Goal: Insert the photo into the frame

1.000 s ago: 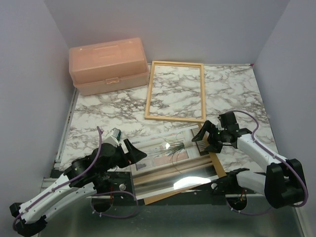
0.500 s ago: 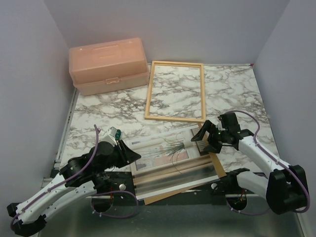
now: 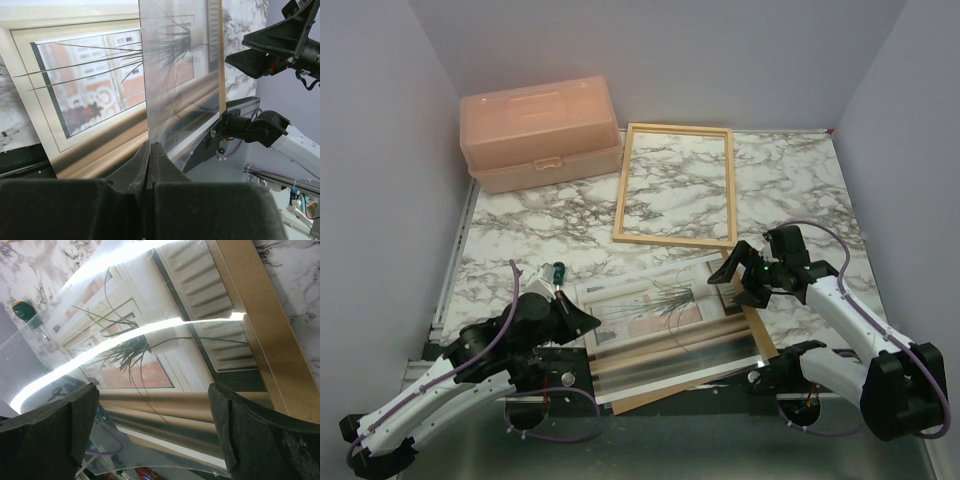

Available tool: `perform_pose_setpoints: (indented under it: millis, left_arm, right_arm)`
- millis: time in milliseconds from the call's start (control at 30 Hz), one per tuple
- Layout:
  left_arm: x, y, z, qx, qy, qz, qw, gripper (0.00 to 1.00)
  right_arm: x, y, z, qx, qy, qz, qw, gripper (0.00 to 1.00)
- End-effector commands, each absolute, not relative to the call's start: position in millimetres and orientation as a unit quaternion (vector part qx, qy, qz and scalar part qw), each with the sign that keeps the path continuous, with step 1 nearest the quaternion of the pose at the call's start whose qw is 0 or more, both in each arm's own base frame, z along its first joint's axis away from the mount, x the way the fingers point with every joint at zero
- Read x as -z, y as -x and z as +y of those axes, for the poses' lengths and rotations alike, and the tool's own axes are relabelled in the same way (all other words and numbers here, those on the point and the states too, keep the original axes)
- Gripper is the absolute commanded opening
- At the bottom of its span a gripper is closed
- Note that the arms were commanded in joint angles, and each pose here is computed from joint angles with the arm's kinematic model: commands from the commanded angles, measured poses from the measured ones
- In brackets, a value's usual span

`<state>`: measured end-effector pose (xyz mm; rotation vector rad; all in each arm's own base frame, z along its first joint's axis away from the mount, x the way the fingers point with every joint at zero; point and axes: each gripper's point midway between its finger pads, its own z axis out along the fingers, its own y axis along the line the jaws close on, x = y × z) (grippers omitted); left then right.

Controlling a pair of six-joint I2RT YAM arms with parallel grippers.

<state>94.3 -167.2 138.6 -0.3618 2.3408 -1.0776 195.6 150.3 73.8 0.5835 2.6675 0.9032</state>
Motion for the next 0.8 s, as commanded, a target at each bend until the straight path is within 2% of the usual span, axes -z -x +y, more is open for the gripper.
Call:
perform_pose_setpoints:
  millis: [0,400,767]
  left_arm:
    - [-147.9,-100.1,-168.9,0.418,0.145,0.851,0.283,0.00]
    - [-201.0,-114.0,-189.9,0.511,0.132,0.782,0.332,0.00]
    - [-251.2,-125.6,-200.0,0.512,0.072,0.763,0.389,0.00]
  right_arm:
    - [-93.8,-199.9,152.8,-0.322,-0.186,0.916,0.152,1.00]
    - [-135.4,-198.2,167.5,-0.390,-0.153,0.889,0.184,1.00]
    - [-168.1,-192.6,183.2,-0.456,-0.118,0.861,0.193,1.00]
